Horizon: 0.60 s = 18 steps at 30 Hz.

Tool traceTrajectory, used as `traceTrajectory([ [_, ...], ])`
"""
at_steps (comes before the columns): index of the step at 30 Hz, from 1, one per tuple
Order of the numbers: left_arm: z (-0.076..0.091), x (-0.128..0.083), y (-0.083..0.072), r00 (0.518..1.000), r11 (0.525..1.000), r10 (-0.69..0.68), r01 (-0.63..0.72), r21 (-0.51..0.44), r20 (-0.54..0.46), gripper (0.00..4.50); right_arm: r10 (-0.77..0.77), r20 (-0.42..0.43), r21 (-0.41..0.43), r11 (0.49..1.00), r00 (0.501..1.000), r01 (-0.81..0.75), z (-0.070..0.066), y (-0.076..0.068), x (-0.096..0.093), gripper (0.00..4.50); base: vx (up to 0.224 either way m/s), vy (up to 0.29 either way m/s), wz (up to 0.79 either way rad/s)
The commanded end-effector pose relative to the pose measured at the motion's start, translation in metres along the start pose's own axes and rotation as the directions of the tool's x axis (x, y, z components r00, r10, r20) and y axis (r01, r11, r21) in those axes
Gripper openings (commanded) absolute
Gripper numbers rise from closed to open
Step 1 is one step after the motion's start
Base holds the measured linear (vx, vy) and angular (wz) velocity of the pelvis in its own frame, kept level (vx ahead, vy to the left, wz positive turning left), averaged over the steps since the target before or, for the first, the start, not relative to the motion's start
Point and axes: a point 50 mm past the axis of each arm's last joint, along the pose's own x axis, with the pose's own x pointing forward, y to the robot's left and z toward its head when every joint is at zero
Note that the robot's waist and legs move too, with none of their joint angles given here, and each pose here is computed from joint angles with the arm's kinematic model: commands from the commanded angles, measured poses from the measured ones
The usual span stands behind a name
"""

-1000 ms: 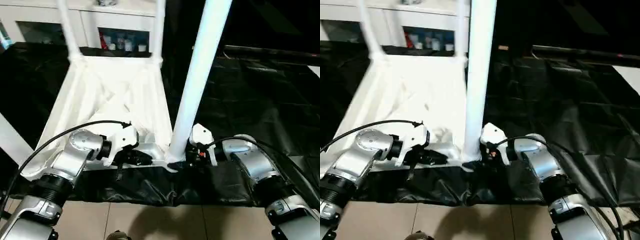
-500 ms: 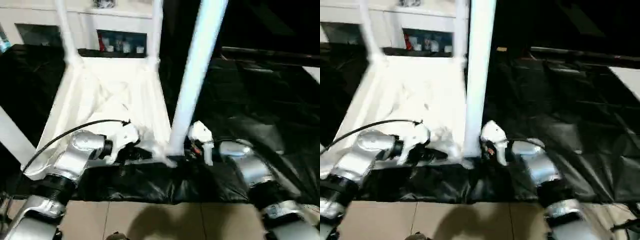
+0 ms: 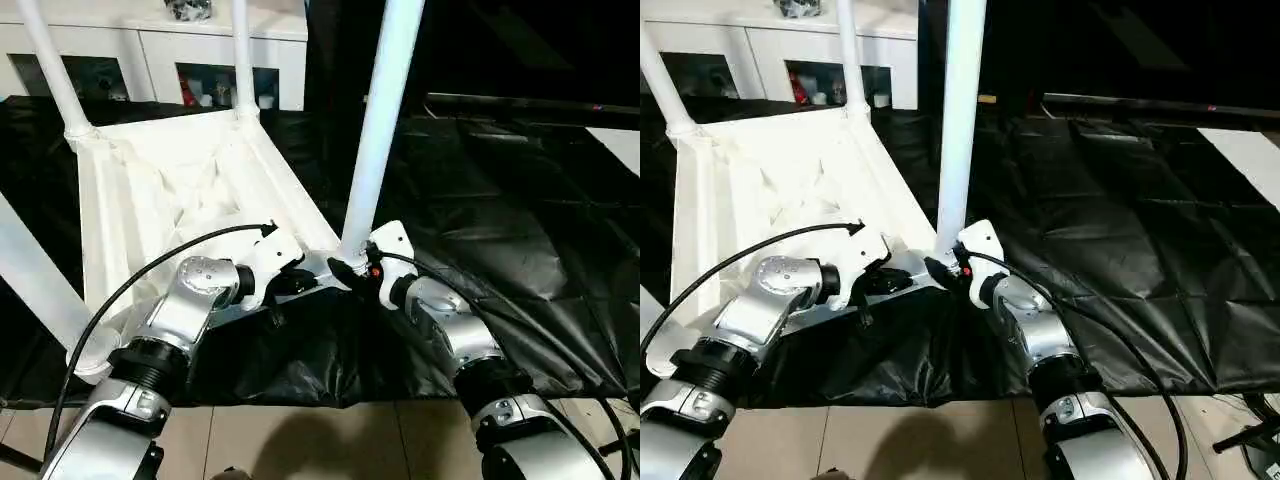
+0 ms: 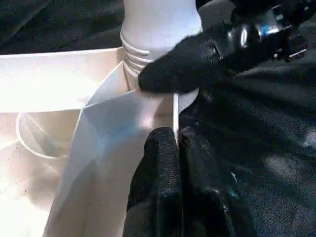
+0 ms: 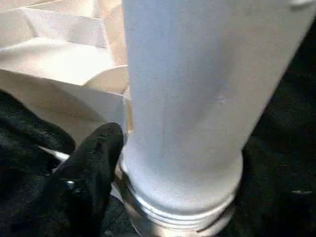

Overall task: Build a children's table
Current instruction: Rotate leg to tighten

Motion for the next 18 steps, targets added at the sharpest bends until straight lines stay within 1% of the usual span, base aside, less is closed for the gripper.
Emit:
traceTrajectory([
  [1, 0.013, 0.018, -0.021, 0.987, 0.986, -0.160, 0.158, 0.052, 0.034, 0.00, 0.264, -0.009, -0.054, 0.963, 0.964, -0.264, 0.007, 0.036, 0.013, 3.90, 0.000, 0.000, 0.00],
  [2, 0.011, 0.014, -0.021, 0.983, 0.981, -0.183, 0.181, 0.064, 0.030, 0.00, 0.296, -0.027, -0.085, 0.951, 0.955, -0.297, 0.006, 0.032, 0.009, 3.90, 0.000, 0.000, 0.00],
  [3, 0.009, 0.011, -0.021, 0.978, 0.976, -0.208, 0.205, 0.073, 0.031, 0.00, 0.327, -0.043, -0.109, 0.938, 0.944, -0.330, 0.005, 0.029, 0.004, 4.00, 0.000, 0.000, 0.00],
  [4, 0.009, 0.011, -0.021, 0.978, 0.976, -0.208, 0.205, 0.073, 0.031, 0.00, 0.327, -0.043, -0.109, 0.938, 0.944, -0.330, 0.005, 0.029, 0.004, 4.00, 0.000, 0.000, 0.00],
  [6, 0.005, 0.002, -0.019, 0.971, 0.968, -0.239, 0.237, 0.081, 0.017, 0.00, 0.398, -0.083, -0.150, 0.901, 0.914, -0.406, 0.004, 0.020, -0.007, 4.07, 0.000, 0.000, 0.00],
  [7, 0.002, -0.004, -0.018, 0.964, 0.961, -0.267, 0.265, 0.084, 0.011, 0.00, 0.451, -0.112, -0.170, 0.869, 0.886, -0.464, 0.004, 0.014, -0.015, 4.07, 0.000, 0.000, 0.00],
  [8, 0.002, -0.004, -0.018, 0.963, 0.960, -0.269, 0.267, 0.085, 0.011, 0.00, 0.455, -0.115, -0.172, 0.866, 0.883, -0.469, 0.004, 0.014, -0.015, 4.07, 0.000, 0.000, 0.00],
  [10, 0.001, -0.013, -0.016, 0.950, 0.947, -0.311, 0.310, 0.085, 0.007, 0.00, 0.522, -0.153, -0.183, 0.820, 0.839, -0.543, 0.005, 0.007, -0.025, 4.07, 0.000, 0.000, 0.00],
  [12, 0.000, -0.017, -0.016, 0.943, 0.940, -0.333, 0.332, 0.082, 0.005, 0.00, 0.547, -0.166, -0.184, 0.801, 0.821, -0.570, 0.006, 0.005, -0.029, 4.07, 0.000, 0.000, 0.00],
  [13, 0.000, -0.019, -0.016, 0.938, 0.935, -0.346, 0.345, 0.084, 0.005, 0.00, 0.557, -0.170, -0.182, 0.793, 0.813, -0.582, 0.007, 0.004, -0.031, 3.92, 0.000, 0.000, 0.00],
  [15, -0.001, -0.021, -0.016, 0.932, 0.929, -0.362, 0.361, 0.081, 0.002, 0.00, 0.576, -0.184, -0.185, 0.775, 0.796, -0.604, 0.007, 0.003, -0.033, 3.74, 0.000, 0.000, 0.00],
  [17, -0.003, -0.026, -0.016, 0.920, 0.917, -0.392, 0.391, 0.077, -0.003, 0.00, 0.611, -0.206, -0.176, 0.745, 0.764, -0.644, 0.007, 0.002, -0.038, 3.62, 0.000, 0.000, 0.00],
  [18, -0.003, -0.027, -0.016, 0.918, 0.916, -0.396, 0.395, 0.074, -0.003, 0.00, 0.617, -0.205, -0.173, 0.741, 0.760, -0.648, 0.007, 0.002, -0.039, 3.49, 0.000, 0.000, 0.00],
])
